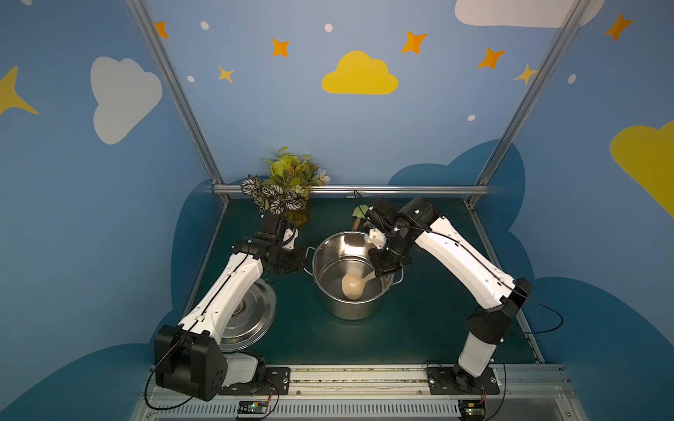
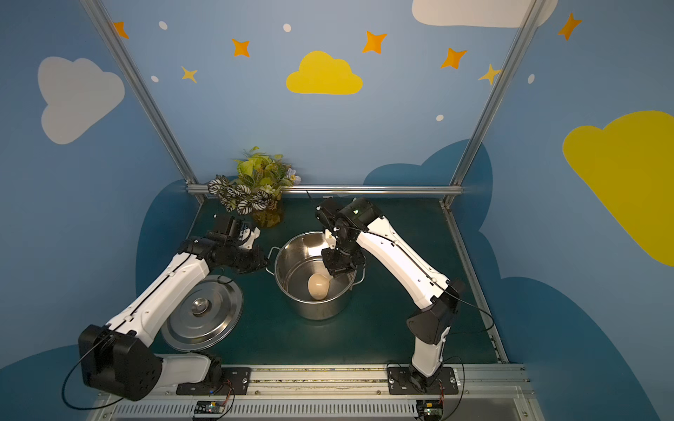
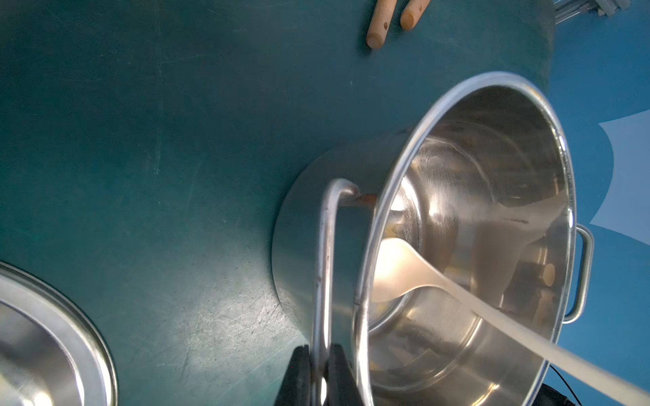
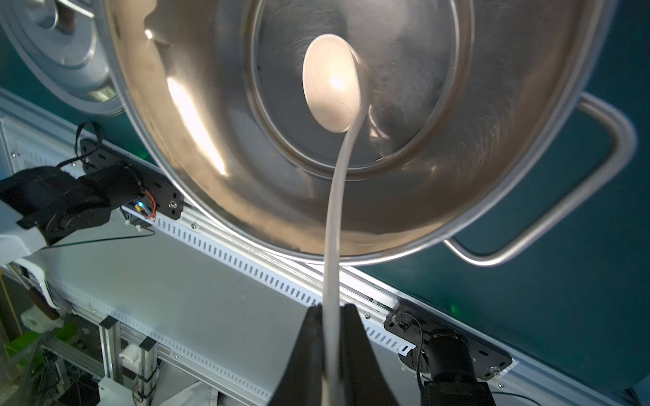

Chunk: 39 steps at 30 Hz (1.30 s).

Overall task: Stir the soup with a spoon
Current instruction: Stir the soup in the pan with a stick.

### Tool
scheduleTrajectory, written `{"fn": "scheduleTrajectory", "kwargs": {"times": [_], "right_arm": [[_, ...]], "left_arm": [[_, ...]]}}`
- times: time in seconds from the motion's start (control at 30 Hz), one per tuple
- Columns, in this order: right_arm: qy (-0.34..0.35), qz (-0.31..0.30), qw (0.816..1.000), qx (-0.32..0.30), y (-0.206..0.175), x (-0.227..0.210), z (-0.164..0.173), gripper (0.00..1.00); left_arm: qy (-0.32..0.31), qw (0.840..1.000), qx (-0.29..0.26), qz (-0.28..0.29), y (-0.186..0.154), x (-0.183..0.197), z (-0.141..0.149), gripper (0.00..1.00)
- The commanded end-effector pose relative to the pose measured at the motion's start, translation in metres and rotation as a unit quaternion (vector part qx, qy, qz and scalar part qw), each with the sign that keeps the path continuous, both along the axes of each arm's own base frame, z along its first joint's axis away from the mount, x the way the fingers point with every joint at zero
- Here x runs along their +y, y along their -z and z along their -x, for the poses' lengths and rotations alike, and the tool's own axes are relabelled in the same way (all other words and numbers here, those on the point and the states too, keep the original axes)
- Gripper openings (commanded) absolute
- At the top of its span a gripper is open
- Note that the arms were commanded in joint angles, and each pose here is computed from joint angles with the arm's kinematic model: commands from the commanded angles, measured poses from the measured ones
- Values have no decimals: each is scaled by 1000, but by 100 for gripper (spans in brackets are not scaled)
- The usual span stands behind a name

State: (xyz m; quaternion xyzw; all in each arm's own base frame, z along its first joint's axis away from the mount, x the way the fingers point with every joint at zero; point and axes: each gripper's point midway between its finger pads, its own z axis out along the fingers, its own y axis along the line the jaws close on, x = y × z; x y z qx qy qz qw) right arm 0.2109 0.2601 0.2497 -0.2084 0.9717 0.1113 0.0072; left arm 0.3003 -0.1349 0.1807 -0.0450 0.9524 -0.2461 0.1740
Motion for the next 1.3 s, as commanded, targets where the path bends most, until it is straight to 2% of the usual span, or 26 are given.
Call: {"fn": "scheduleTrajectory", "kwargs": {"times": [0.0, 0.27, 0.67, 0.9, 1.27], "right_arm": [[25, 84, 995, 52, 0, -53, 21, 0], [50, 72, 995, 39, -2, -57, -16, 0], [25, 8, 999, 22, 1, 11, -58, 0], [-8, -19, 1000, 24, 4, 47, -52, 0], [-77, -29, 996, 25, -3, 77, -5, 0]], "left_arm": [[-5, 1000, 12, -7, 10, 2, -2, 5], [-4, 1000, 13, -7, 9, 2, 1, 4], [2, 1000, 17, -4, 13, 0, 3, 3], [3, 1000, 19, -4, 15, -1, 4, 3], [5, 1000, 20, -4, 18, -2, 2, 3]]}}
